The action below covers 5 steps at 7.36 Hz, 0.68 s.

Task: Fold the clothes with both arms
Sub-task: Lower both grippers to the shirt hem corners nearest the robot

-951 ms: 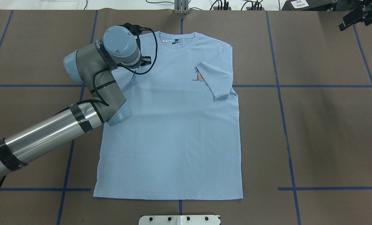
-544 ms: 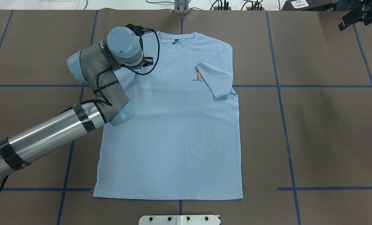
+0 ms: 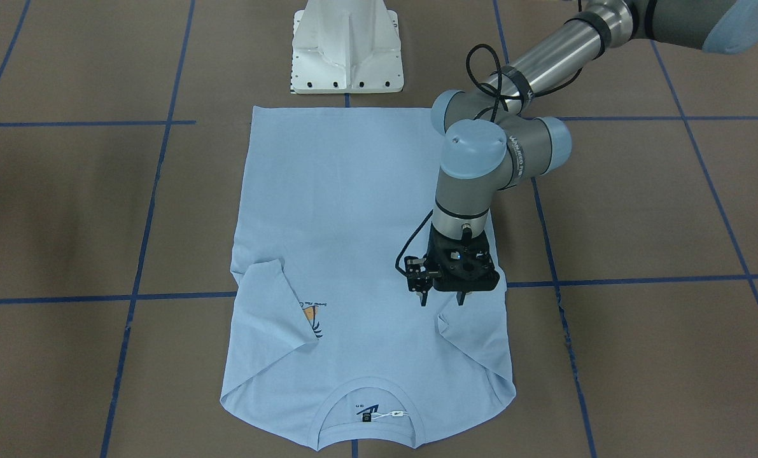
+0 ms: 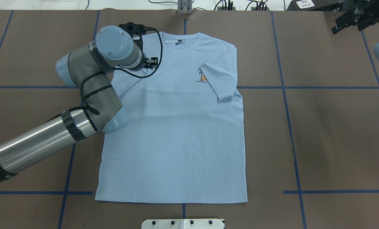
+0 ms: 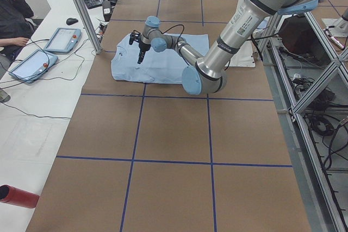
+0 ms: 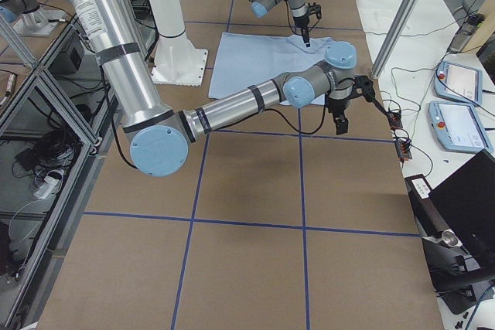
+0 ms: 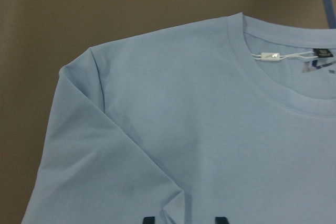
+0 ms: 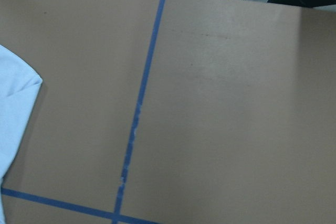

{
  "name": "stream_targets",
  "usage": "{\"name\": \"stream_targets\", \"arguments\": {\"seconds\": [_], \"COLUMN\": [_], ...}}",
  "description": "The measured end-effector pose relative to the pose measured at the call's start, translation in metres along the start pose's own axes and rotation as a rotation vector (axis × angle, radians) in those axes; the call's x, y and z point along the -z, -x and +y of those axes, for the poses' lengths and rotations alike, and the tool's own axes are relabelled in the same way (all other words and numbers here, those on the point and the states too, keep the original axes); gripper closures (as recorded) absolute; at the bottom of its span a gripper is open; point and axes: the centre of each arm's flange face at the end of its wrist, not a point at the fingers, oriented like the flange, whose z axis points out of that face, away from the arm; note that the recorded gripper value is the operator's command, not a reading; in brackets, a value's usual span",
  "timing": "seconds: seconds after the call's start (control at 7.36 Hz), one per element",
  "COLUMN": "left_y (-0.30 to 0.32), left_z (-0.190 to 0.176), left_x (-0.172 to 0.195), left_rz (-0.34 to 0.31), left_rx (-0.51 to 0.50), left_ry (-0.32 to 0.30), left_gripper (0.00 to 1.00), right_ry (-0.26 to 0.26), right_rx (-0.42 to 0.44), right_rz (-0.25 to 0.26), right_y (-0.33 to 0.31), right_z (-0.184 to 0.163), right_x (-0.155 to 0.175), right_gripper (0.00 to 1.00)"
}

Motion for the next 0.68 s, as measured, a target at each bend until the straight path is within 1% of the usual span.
{"name": "stream_targets", "arguments": {"seconds": [0.14,0.27,0.41,0.68], "left_y": [0.013,0.024,0.033,0.056], "left_z": [0.013,0.027,0.04,0.083], "left_x": [0.024,0.049,0.071,0.112], "left_rz": [0.04,0.076,0.111,0.168], "left_rx": [-0.016,-0.027,-0.034,-0.019], "left_ry": [0.0,-0.004,-0.003,0.017], "left_gripper": [0.0,0.0,0.0,0.0], "right_ry": [-0.01,-0.023,-0.039,-0.052], "right_rx": [-0.053,-0.11,-0.168,-0.314], "right_rz": [-0.004,-0.008,-0.015,-0.037], "right_y": [0.041,0.086,0.126,0.193], "right_z": [0.016,0.045,0.08,0.169], "right_x": [-0.006,-0.011,-0.013,-0.013], "right_gripper": [0.0,0.0,0.0,0.0]}}
